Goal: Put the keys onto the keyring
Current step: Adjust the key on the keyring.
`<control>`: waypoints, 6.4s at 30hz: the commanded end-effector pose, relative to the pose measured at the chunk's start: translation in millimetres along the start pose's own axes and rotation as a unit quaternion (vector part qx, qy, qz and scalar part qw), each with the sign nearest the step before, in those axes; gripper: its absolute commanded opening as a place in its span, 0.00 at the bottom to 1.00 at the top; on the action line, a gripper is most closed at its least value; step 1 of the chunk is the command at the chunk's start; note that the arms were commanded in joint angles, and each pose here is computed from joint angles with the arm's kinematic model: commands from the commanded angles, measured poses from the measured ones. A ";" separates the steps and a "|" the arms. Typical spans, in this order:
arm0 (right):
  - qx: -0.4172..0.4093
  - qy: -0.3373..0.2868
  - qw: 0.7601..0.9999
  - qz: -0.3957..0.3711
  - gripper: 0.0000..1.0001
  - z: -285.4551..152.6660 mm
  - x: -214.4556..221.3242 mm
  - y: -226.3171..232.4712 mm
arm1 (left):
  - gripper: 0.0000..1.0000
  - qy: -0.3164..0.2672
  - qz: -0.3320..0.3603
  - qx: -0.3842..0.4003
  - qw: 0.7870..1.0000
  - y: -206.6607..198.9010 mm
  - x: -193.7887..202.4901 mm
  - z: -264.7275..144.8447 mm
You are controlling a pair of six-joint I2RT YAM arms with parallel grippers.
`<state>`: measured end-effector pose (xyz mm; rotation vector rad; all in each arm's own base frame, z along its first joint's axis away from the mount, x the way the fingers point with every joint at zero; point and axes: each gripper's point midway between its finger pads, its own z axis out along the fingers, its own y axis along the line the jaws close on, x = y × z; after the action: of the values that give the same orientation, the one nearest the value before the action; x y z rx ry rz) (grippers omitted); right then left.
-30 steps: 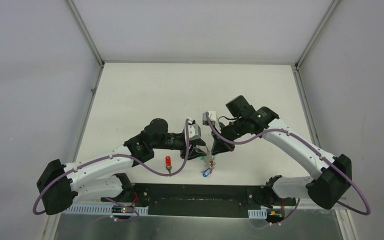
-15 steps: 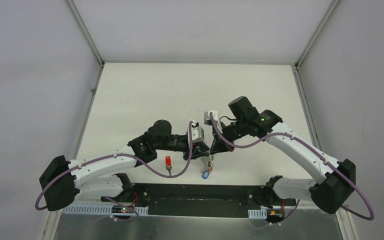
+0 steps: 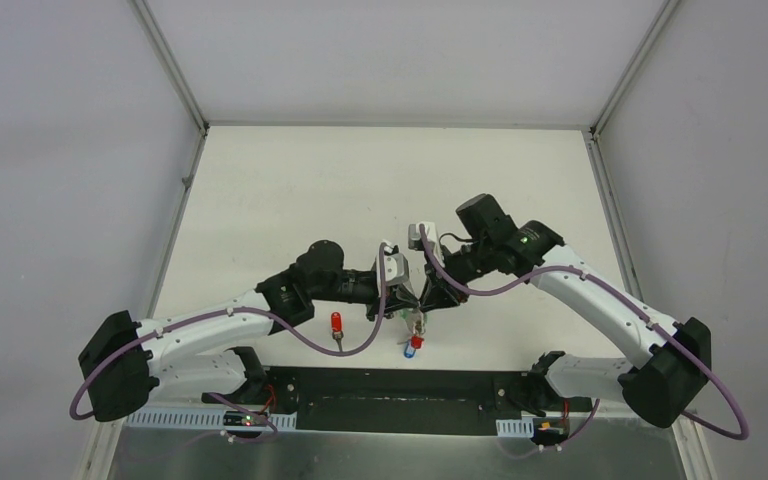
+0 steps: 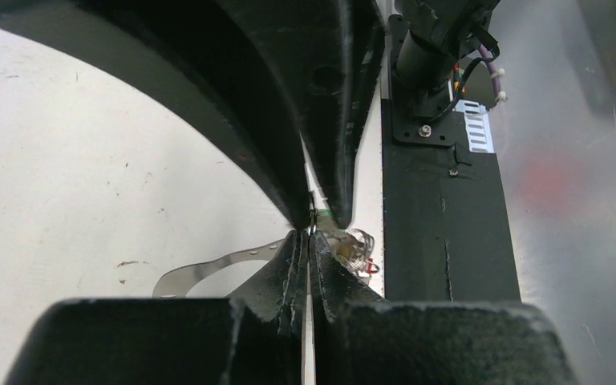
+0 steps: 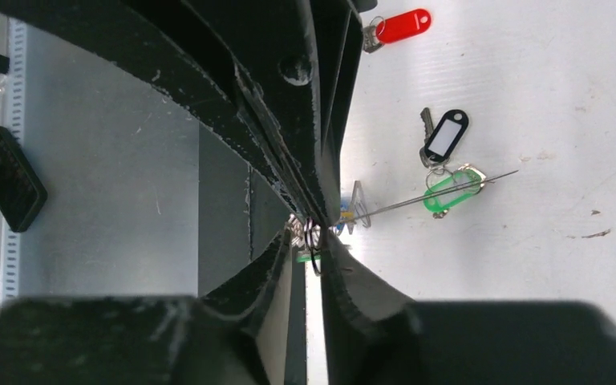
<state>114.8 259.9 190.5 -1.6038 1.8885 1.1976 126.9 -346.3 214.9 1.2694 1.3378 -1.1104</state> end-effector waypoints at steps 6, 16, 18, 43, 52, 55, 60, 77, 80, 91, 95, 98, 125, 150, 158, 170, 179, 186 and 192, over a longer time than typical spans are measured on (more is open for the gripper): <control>0.066 -0.072 0.993 -0.068 0.67 -14.2 -28.5 -6.3 | 0.00 -0.039 0.014 -0.030 0.999 0.7 -24.7 -11.8; 0.089 -0.177 0.971 -0.135 0.76 -26.0 -50.0 6.7 | 0.00 -0.097 0.033 -0.040 0.994 -6.3 -48.2 -30.2; 0.083 -0.185 0.969 -0.145 0.76 -25.6 -52.7 8.9 | 0.00 -0.105 0.041 -0.036 0.993 -9.0 -51.8 -33.3; -0.050 -0.206 0.959 -0.189 0.29 -9.2 -57.1 35.5 | 0.00 -0.158 0.089 -0.040 0.983 -17.5 -74.8 -52.2; -0.045 -0.193 0.965 -0.173 0.16 -0.3 -49.4 24.9 | 0.00 -0.161 0.091 -0.037 0.982 -18.2 -79.2 -52.0; -0.042 -0.189 0.967 -0.167 0.10 1.6 -46.7 22.0 | 0.00 -0.162 0.092 -0.038 0.982 -17.8 -80.7 -52.0; -0.032 -0.177 0.971 -0.156 0.05 5.3 -38.6 16.4 | 0.00 -0.163 0.094 -0.038 0.981 -17.3 -82.8 -51.7; -0.022 -0.153 0.980 -0.121 0.16 14.3 -31.7 1.7 | 0.00 -0.168 0.098 -0.041 0.980 -16.7 -86.0 -52.7; -0.009 -0.160 0.978 -0.131 0.37 8.9 -35.3 3.4 | 0.00 -0.167 0.097 -0.042 0.980 -16.2 -84.6 -52.7; 0.011 -0.220 0.957 -0.188 0.50 -13.5 -55.3 24.0 | 0.00 -0.165 0.093 -0.039 0.981 -17.6 -82.0 -52.2; -0.008 -0.228 0.955 -0.190 0.48 -11.7 -61.0 27.4 | 0.00 -0.165 0.093 -0.039 0.981 -18.0 -81.3 -52.6; -0.019 -0.226 0.956 -0.187 0.40 -9.0 -61.9 27.1 | 0.00 -0.165 0.093 -0.040 0.981 -17.7 -81.2 -53.2; -0.048 -0.225 0.958 -0.169 0.00 2.3 -62.3 25.3 | 0.00 -0.169 0.090 -0.045 0.981 -16.7 -83.8 -54.3; 0.025 -0.058 0.995 -0.076 0.00 -11.2 -24.7 6.1 | 0.41 -0.016 0.044 -0.048 0.998 -0.4 -43.5 -33.5; 0.029 -0.031 0.998 -0.050 0.00 -15.1 -20.5 6.4 | 0.41 -0.003 0.027 -0.041 0.999 0.2 -36.3 -13.8; 0.022 -0.044 0.998 -0.048 0.00 -13.6 -28.0 7.3 | 0.28 -0.011 0.019 -0.027 0.999 -3.9 -33.1 3.3; 0.020 -0.045 0.998 -0.045 0.00 -12.2 -27.4 6.6 | 0.09 -0.022 0.024 -0.023 0.999 -5.1 -35.5 7.4; 0.023 -0.046 0.998 -0.046 0.00 -12.1 -28.3 5.8 | 0.00 -0.021 0.026 -0.020 0.999 -7.8 -32.5 4.0; 0.041 -0.052 0.997 -0.046 0.23 -13.9 -31.2 1.1 | 0.00 -0.026 0.021 -0.032 0.999 -7.0 -32.5 -1.9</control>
<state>114.4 257.1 198.8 -1.5655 1.8569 1.1550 123.1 -349.7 222.5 1.2625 1.3732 -1.0371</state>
